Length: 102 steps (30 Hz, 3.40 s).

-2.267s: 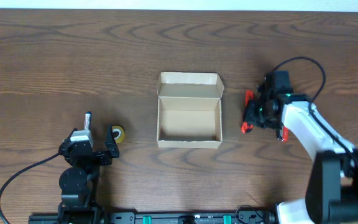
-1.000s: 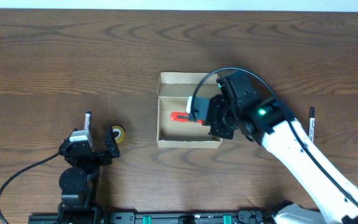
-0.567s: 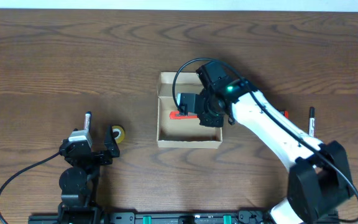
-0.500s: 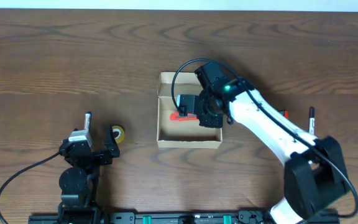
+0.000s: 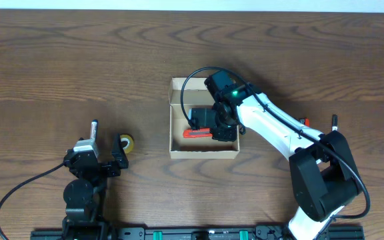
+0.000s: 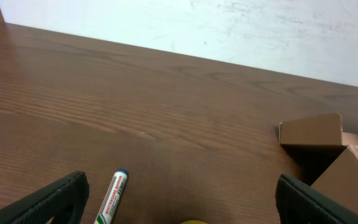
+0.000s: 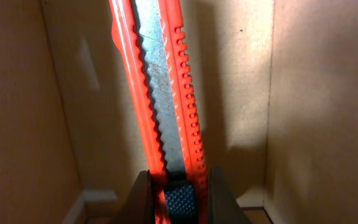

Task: Pack container
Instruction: 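Carry the box cutter into the box and open the right gripper, then withdraw the right gripper back toward the red stapler, then grasp the red stapler with the right gripper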

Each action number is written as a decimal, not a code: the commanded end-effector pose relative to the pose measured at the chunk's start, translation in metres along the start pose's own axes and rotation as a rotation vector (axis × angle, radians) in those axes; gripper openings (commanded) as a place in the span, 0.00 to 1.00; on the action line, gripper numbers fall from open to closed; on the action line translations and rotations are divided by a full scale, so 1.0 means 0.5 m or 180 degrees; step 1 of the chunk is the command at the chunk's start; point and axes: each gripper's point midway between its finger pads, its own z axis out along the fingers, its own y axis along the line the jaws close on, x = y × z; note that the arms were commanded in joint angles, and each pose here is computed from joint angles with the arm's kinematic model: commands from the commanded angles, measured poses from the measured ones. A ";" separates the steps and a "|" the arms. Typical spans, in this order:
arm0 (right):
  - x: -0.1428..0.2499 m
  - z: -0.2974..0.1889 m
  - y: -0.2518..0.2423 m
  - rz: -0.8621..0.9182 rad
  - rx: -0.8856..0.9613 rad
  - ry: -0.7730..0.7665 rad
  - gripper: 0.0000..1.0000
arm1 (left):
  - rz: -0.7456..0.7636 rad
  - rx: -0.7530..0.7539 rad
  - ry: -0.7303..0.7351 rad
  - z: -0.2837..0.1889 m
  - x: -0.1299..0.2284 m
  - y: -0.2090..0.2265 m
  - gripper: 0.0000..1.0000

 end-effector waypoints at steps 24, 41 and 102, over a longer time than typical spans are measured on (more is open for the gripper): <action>-0.089 -0.313 -0.143 0.1670 0.1038 -0.0822 0.93 | -0.0019 -0.0040 0.0179 0.004 0.040 0.009 0.95; 0.418 -0.470 -0.174 0.5943 0.1704 -0.0541 0.86 | -0.0019 -0.0040 0.0180 0.004 0.041 0.009 0.95; 0.549 0.015 -0.076 0.5603 0.0283 0.0821 0.01 | -0.0044 -0.0039 0.0179 0.004 0.040 0.008 0.95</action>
